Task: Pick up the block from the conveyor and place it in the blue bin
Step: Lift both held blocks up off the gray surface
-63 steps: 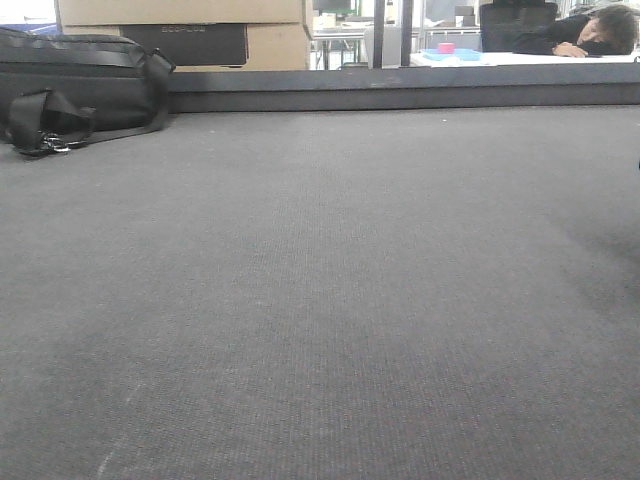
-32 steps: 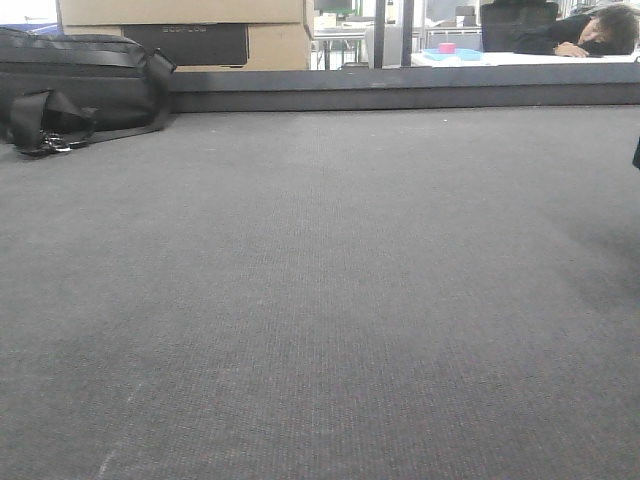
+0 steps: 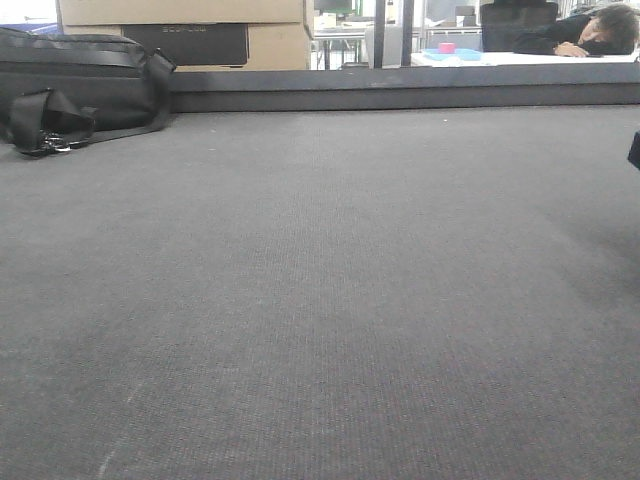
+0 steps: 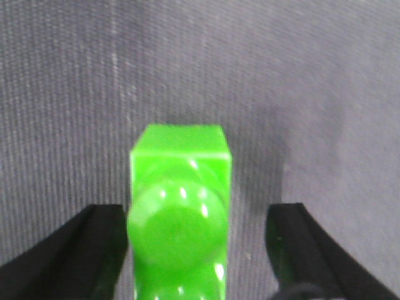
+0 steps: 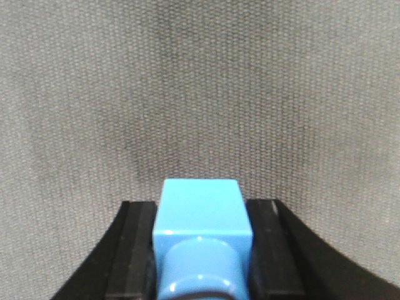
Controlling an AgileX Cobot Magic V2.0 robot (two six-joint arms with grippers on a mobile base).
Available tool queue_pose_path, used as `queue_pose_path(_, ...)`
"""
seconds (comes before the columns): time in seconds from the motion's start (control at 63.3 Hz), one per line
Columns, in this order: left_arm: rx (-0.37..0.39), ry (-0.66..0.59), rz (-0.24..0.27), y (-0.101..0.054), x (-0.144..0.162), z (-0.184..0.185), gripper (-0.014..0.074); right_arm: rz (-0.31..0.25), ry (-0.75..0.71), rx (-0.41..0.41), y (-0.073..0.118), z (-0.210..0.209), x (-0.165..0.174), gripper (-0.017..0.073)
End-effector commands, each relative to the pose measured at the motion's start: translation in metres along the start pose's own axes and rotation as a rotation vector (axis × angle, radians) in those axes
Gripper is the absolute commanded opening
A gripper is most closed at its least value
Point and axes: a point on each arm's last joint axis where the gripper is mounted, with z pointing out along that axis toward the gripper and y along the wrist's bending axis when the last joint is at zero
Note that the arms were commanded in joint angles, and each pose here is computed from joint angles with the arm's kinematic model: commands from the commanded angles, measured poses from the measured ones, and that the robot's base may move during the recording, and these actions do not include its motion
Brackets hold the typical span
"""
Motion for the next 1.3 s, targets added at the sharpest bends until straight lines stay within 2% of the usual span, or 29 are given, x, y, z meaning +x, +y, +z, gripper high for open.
queue_pose_path(0.0, 0.001, -0.022, -0.022, 0.001, -0.001, 0.000, 0.0269, -0.003, -0.019, -0.001, 0.000, -0.003, 0.000, -0.0162)
queue_pose_path(0.095, -0.012, -0.037, -0.012, 0.002, -0.003, 0.000, 0.0120, -0.003, -0.018, -0.001, 0.000, -0.003, 0.000, -0.0162)
queue_pose_path(0.205, -0.035, -0.034, 0.005, 0.004, -0.002, 0.000, -0.0103, -0.002, -0.016, -0.003, 0.000, -0.004, 0.001, -0.0162)
queue_pose_path(0.221, -0.040, -0.031, 0.009, 0.004, -0.002, 0.000, -0.0111, -0.002, -0.018, -0.003, 0.000, -0.005, 0.001, -0.0162)
queue_pose_path(0.284, -0.063, -0.004, 0.025, 0.007, 0.000, -0.003, -0.0111, -0.006, -0.038, -0.006, 0.001, -0.015, 0.002, -0.0162)
queue_pose_path(0.379, -0.082, -0.038, 0.034, 0.008, 0.002, -0.017, -0.0111, -0.011, -0.134, -0.017, 0.002, -0.037, 0.006, -0.0162)
queue_pose_path(0.474, -0.057, -0.119, 0.020, 0.003, 0.006, -0.039, -0.0111, -0.061, -0.272, -0.024, 0.003, -0.062, 0.011, -0.0162)
queue_pose_path(0.632, -0.051, -0.389, 0.057, -0.010, 0.017, -0.086, -0.0111, -0.124, -0.522, -0.028, 0.004, -0.102, 0.019, -0.0162)
queue_pose_path(0.821, 0.033, -0.763, 0.076, -0.030, 0.048, -0.126, -0.0111, -0.126, -0.824, -0.042, 0.003, -0.139, 0.038, -0.0162)
queue_pose_path(0.916, 0.069, -0.893, 0.075, -0.036, 0.069, -0.132, -0.0111, -0.125, -0.928, -0.046, 0.000, -0.144, 0.055, -0.0162)
queue_pose_path(1.043, 0.123, -1.001, 0.022, -0.035, 0.100, -0.135, -0.0111, -0.123, -1.015, -0.049, -0.003, -0.142, 0.080, -0.0162)
queue_pose_path(1.185, 0.118, -1.114, 0.020, -0.031, 0.137, -0.131, -0.0111, -0.120, -1.075, -0.051, -0.008, -0.128, 0.107, -0.0162)
queue_pose_path(1.279, 0.115, -1.167, 0.023, -0.029, 0.158, -0.127, -0.0111, -0.117, -1.166, -0.054, -0.010, -0.124, 0.121, -0.0162)
